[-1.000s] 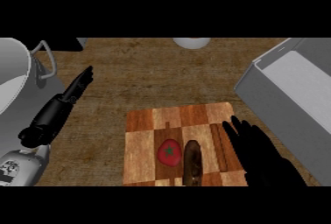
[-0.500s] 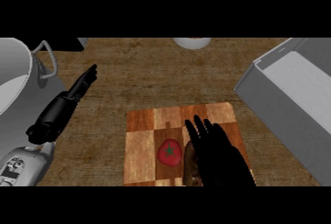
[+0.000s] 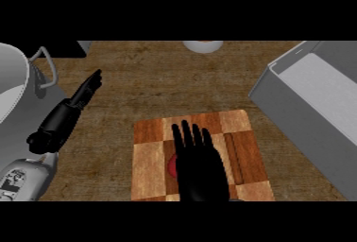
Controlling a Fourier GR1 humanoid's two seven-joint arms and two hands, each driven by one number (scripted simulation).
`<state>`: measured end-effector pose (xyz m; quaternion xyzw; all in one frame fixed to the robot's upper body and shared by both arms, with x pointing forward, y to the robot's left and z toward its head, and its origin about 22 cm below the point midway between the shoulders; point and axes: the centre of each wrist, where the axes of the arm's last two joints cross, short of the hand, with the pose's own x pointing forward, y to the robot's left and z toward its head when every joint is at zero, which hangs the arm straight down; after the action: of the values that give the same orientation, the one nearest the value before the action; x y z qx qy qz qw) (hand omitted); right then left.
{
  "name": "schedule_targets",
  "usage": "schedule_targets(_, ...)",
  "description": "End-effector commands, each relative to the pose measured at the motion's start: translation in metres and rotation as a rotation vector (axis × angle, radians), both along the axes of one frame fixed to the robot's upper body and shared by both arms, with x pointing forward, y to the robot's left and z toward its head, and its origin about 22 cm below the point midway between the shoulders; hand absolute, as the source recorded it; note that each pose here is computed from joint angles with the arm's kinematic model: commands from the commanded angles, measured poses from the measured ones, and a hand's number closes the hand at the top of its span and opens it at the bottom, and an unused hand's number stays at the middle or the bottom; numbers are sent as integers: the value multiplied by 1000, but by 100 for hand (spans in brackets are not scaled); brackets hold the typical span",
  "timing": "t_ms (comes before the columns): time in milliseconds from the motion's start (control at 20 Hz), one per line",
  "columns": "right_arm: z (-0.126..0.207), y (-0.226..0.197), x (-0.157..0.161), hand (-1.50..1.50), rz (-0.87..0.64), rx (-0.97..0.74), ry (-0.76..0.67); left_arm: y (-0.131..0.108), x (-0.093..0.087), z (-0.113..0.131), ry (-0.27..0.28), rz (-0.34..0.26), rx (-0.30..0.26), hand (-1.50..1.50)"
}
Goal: Pick the tomato from the cutting board and place it in the cardboard box
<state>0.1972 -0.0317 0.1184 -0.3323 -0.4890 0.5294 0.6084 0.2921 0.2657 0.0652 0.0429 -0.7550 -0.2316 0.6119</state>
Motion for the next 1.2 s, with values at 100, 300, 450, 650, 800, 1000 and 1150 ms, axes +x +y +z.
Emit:
schedule_targets(100, -2, 28, 3, -150, -191, -190, 32, -6, 3, -6, 5, -9, -1, 0)
schedule_targets(300, -14, 32, 10, -150, -208, -217, 58, -6, 4, -4, 0, -9, -19, 0)
schedule_targets(450, -18, 31, 18, -150, -220, -269, 82, -5, 4, -6, 5, -1, -4, 0)
schedule_targets(650, -12, 30, 32, -150, -239, -269, 93, -3, 2, -4, -10, -8, -3, 0)
schedule_targets(800, -25, 35, 26, -150, -241, -270, 77, 8, 3, 1, 2, -21, -15, 0)
schedule_targets(1000, -37, 30, 21, -150, -214, -234, 120, -5, -1, -2, -18, -2, 0, 0)
schedule_targets(1150, -29, 33, 29, -150, -223, -233, 128, 8, -3, -3, -10, -15, 9, 0)
